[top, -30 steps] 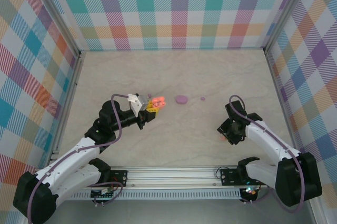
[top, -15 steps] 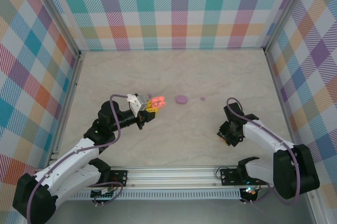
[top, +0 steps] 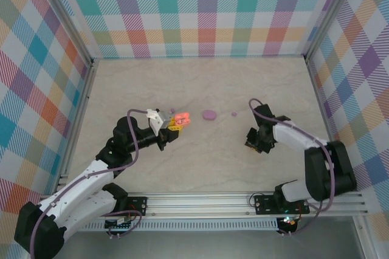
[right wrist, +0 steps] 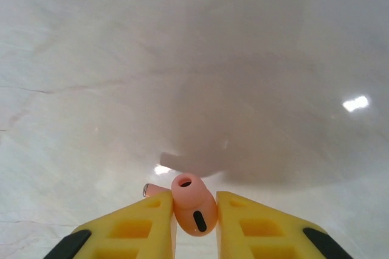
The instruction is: Insert the wireless bluetooth earbuds into the charging case
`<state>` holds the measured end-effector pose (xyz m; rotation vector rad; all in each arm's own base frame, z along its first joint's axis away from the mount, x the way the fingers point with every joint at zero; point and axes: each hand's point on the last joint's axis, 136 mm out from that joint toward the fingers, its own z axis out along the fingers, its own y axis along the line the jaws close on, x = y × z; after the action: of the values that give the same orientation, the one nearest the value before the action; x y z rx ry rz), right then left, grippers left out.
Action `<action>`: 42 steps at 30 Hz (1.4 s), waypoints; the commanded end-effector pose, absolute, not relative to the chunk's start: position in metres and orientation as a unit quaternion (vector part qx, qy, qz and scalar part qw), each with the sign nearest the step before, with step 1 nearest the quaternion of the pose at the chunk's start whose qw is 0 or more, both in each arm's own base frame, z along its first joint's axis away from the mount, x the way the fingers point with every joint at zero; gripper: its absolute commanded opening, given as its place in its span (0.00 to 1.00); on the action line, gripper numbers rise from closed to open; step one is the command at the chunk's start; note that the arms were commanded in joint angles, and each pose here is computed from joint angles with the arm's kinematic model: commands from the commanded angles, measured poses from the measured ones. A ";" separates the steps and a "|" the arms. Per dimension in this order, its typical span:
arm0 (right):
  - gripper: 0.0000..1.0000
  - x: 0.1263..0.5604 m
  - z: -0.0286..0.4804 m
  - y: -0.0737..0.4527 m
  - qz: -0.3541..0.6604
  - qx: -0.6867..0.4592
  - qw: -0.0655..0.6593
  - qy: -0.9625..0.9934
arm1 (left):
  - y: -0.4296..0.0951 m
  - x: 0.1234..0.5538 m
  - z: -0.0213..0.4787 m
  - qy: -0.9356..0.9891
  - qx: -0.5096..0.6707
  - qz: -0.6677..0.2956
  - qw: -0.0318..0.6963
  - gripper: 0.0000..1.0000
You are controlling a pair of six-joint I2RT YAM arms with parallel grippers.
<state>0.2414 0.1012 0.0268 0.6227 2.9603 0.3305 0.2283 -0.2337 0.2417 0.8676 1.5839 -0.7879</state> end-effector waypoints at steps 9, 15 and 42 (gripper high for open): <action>0.21 0.269 0.027 0.209 0.101 -0.168 0.024 0.980 | -0.233 0.226 0.257 0.662 0.357 -0.337 0.566 0.00; 0.20 0.264 0.025 0.244 0.117 -0.264 0.011 0.957 | -0.226 0.223 0.249 0.671 0.343 -0.332 0.568 0.00; 0.35 0.256 0.042 0.236 0.153 0.135 0.064 0.977 | -0.221 0.219 0.249 0.666 0.357 -0.310 0.577 0.00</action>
<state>0.2536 0.2312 0.0522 0.1661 2.9768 0.4239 0.2250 -0.2190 0.2455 0.8091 1.5883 -0.7195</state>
